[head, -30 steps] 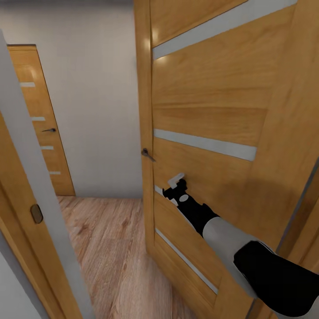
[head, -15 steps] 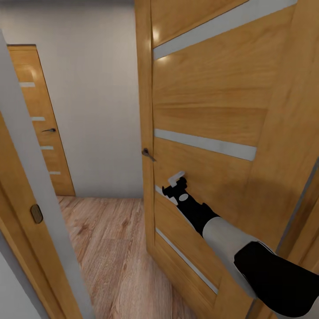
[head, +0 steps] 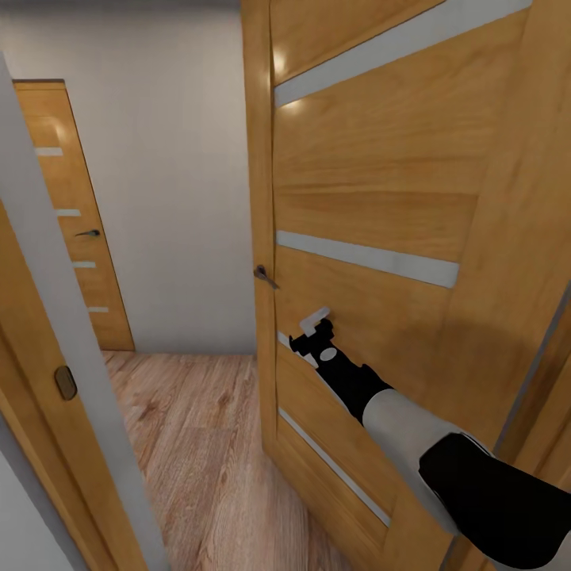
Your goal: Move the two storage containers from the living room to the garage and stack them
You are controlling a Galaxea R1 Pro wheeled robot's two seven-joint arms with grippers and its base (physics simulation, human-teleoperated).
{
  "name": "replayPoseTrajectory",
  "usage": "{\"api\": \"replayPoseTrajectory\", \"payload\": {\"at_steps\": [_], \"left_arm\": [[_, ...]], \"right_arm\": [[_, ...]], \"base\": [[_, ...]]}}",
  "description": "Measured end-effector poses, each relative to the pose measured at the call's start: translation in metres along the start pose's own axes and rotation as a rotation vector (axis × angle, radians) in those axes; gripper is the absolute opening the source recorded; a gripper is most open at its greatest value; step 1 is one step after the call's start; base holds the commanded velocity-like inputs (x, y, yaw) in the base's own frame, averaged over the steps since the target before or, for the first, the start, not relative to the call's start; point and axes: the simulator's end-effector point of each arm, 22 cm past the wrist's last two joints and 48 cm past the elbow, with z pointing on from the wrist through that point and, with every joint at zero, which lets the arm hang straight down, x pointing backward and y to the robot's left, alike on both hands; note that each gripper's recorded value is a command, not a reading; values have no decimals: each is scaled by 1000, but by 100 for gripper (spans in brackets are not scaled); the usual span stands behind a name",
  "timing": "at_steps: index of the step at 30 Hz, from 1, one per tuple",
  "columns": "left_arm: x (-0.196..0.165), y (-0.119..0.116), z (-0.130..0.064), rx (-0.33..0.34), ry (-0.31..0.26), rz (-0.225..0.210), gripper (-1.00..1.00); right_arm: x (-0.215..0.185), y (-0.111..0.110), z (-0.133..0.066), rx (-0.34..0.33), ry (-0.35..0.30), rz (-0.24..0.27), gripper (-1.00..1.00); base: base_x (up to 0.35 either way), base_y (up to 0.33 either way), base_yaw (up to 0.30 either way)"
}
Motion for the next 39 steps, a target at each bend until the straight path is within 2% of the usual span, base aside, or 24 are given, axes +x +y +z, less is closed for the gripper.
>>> {"api": "replayPoseTrajectory", "payload": {"at_steps": [16, 33, 39], "left_arm": [[0, 0, 0, 0, 0, 0, 100], [0, 0, 0, 0, 0, 0, 100], [0, 0, 0, 0, -1, 0, 100]], "right_arm": [[1, -3, 0, 12, 2, 1, 100], [8, -1, 0, 8, 18, 6, 100], [12, -6, 0, 26, 30, 12, 100]], "base": [[24, 0, 0], [302, 0, 0], [244, 0, 0]]}}
